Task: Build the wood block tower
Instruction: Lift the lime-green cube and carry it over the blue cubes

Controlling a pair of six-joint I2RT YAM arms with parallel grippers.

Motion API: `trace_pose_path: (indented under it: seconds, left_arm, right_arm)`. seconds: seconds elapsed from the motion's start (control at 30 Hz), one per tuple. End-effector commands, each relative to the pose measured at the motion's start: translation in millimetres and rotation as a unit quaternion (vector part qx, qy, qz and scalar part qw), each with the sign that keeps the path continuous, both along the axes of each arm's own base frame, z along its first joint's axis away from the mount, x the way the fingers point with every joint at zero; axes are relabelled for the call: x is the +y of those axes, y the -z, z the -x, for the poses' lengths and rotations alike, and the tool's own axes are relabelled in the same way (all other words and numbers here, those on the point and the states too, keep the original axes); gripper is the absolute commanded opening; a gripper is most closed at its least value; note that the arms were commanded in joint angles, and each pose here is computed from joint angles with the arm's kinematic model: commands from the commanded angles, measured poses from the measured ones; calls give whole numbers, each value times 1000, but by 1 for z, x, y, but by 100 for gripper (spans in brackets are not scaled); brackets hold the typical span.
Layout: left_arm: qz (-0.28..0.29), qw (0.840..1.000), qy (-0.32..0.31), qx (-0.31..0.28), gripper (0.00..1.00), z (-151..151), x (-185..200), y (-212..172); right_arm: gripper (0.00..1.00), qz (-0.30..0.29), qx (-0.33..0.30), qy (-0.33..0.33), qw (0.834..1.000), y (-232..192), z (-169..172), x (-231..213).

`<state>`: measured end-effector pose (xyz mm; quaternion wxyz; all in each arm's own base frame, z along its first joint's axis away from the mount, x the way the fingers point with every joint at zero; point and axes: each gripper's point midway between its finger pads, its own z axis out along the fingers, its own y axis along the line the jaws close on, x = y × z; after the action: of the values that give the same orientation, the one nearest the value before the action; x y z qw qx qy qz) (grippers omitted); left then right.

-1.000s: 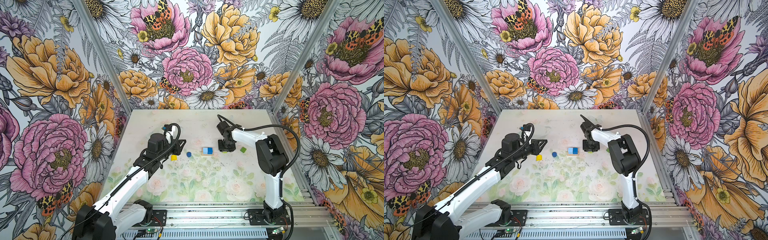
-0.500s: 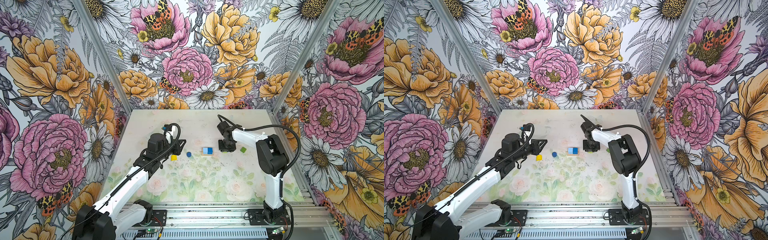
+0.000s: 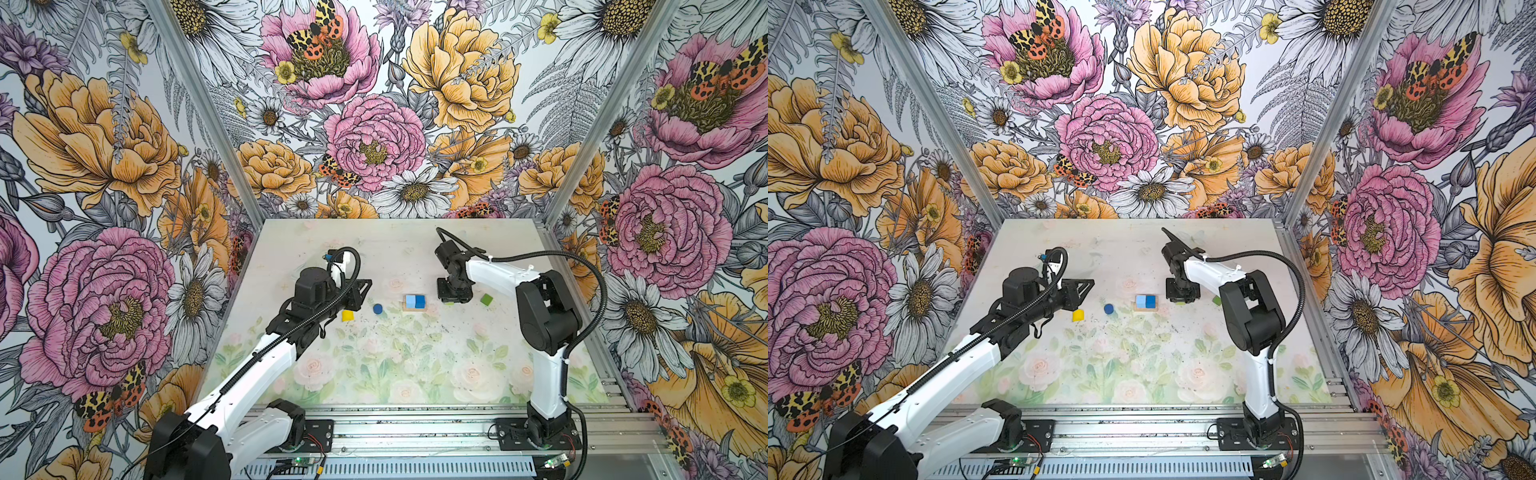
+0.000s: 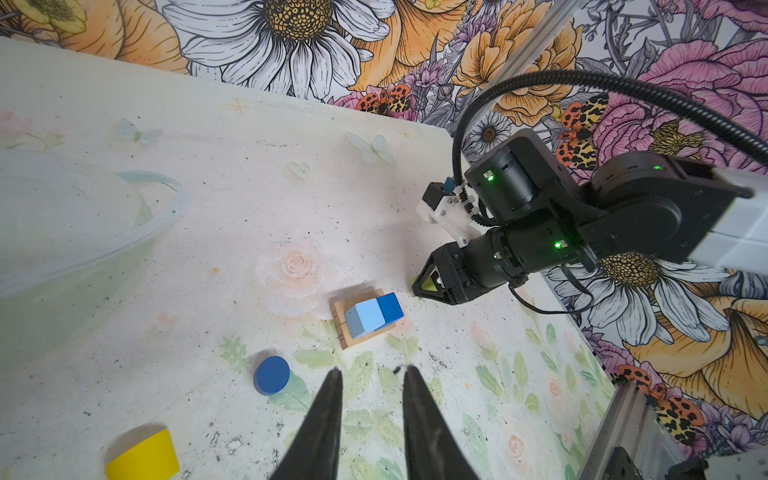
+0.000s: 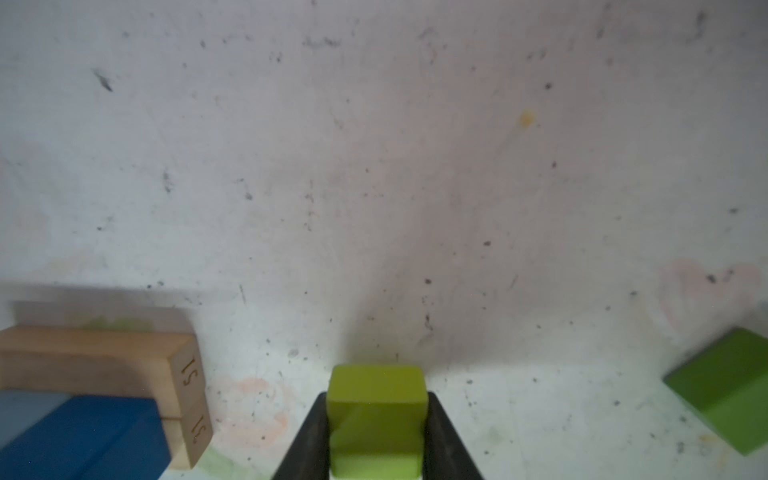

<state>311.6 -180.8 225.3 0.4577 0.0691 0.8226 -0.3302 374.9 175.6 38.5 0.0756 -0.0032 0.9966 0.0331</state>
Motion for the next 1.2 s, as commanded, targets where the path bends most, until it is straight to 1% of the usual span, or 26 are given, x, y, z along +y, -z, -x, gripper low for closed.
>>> trace_pose_path:
  seconds: [0.0, 0.23, 0.53, 0.9, 1.17]
  left_arm:
    - [-1, 1000, -4, -24, 27, 0, 3, -8]
    - [0, 1000, -4, -28, 27, 2, 4, -10]
    - [0, 999, -5, -34, 27, 4, 6, -12]
    - [3, 999, -4, -38, 27, 6, 6, -13]
    - [7, 999, -3, -42, 28, 9, 7, -14]
  right_arm:
    - [0, -6, -24, 4, 1000, -33, 1, 2]
    - [0, -19, -27, 5, 999, -64, 15, 18]
    - [0, -42, -47, -18, 998, -97, 23, 63]
    - [0, -46, -34, -38, 998, -84, 27, 108]
    - [0, -29, -28, -31, 999, -67, 23, 116]
